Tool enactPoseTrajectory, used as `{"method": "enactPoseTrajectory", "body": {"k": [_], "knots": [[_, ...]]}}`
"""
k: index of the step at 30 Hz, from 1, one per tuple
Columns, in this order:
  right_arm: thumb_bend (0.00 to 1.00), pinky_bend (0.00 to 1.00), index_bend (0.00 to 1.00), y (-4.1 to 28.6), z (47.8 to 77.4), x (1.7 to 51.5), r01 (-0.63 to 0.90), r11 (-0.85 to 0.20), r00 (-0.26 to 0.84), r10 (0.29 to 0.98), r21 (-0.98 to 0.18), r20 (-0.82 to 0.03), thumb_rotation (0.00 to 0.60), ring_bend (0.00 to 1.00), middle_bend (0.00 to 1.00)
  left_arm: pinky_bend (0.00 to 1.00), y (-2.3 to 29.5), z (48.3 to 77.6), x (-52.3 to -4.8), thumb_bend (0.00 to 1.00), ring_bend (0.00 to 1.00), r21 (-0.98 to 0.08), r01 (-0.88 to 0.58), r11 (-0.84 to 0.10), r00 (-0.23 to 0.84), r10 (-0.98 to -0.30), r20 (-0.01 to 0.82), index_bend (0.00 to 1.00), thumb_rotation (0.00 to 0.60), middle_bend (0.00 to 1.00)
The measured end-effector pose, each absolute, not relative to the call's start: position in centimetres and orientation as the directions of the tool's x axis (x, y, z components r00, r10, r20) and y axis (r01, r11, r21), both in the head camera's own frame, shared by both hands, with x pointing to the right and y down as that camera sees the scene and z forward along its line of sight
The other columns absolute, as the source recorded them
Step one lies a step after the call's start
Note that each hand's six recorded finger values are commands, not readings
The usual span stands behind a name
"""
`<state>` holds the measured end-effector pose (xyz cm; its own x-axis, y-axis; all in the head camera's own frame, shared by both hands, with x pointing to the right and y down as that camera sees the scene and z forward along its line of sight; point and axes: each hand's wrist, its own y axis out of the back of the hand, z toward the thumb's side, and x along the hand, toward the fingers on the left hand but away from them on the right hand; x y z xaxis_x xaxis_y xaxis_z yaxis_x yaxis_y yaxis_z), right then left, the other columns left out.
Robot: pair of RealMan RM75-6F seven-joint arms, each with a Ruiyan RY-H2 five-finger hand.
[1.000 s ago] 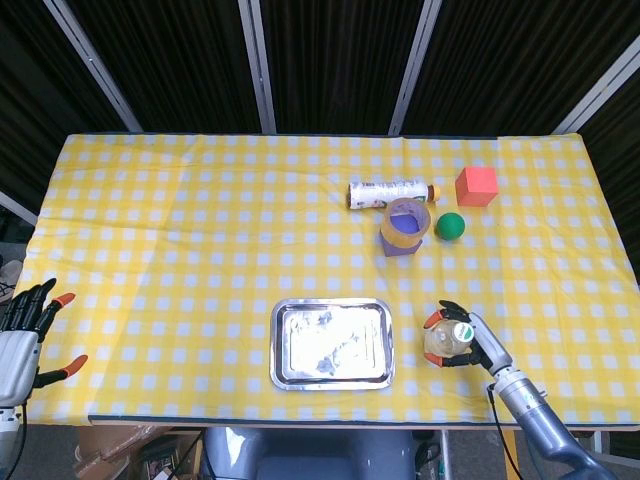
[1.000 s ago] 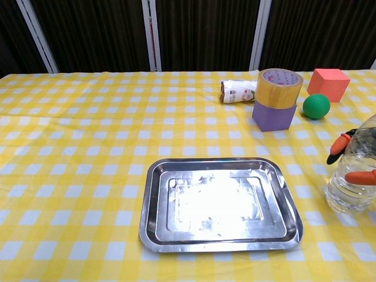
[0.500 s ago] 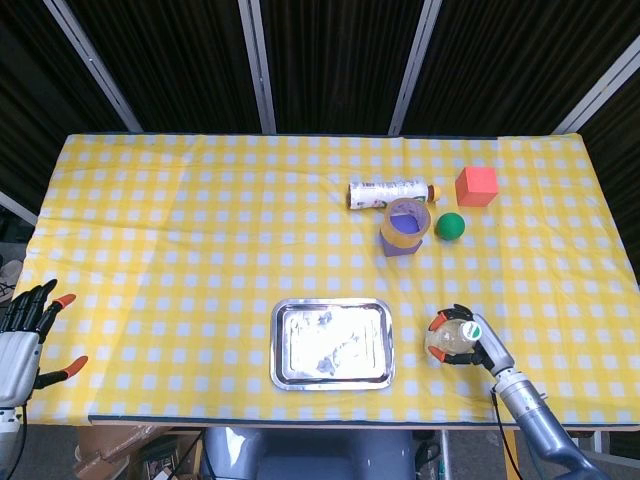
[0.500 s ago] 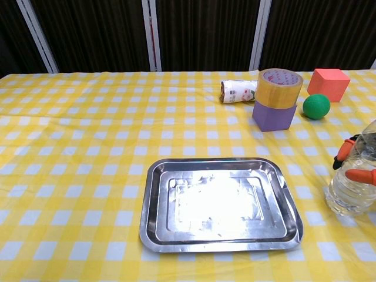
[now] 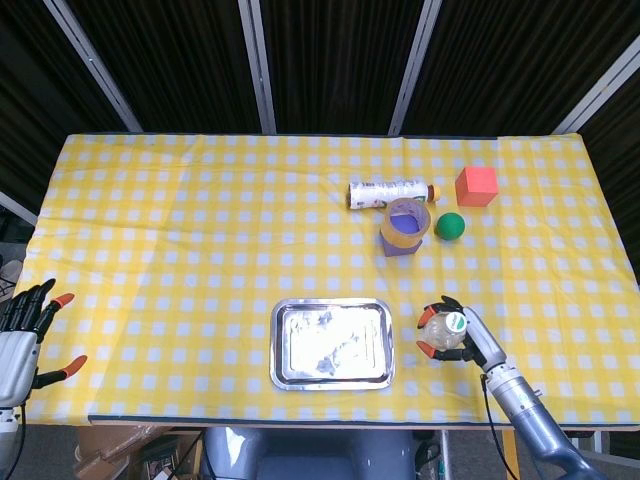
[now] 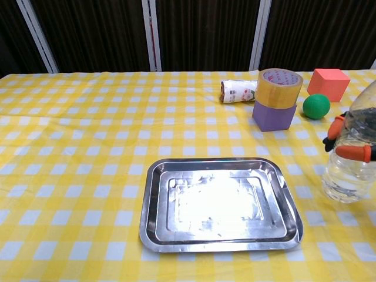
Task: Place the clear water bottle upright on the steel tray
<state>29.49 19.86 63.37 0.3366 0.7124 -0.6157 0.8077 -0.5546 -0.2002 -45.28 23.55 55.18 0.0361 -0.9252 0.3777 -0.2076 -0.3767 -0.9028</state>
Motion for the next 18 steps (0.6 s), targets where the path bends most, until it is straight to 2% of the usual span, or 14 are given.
{"method": "enactPoseTrajectory", "body": {"k": [9, 18], "knots": [[0.49, 0.0, 0.73, 18.8, 59.0, 23.7, 0.793, -0.589, 0.42, 0.712, -0.154, -0.562, 0.6, 0.25, 0.6, 0.0, 23.6, 55.0, -45.4, 0.18, 0.0, -0.902, -0.214, -0.375, 0.038, -0.926, 0.376, 0.17, 0.6, 0.0], [0.5, 0.0, 0.73, 19.7, 59.6, 20.0, 0.787, -0.606, 0.44, 0.684, -0.117, -0.582, 0.6, 0.25, 0.6, 0.0, 23.4, 54.9, -45.6, 0.18, 0.0, -0.901, -0.222, -0.373, 0.035, -0.926, 0.375, 0.17, 0.6, 0.0]]}}
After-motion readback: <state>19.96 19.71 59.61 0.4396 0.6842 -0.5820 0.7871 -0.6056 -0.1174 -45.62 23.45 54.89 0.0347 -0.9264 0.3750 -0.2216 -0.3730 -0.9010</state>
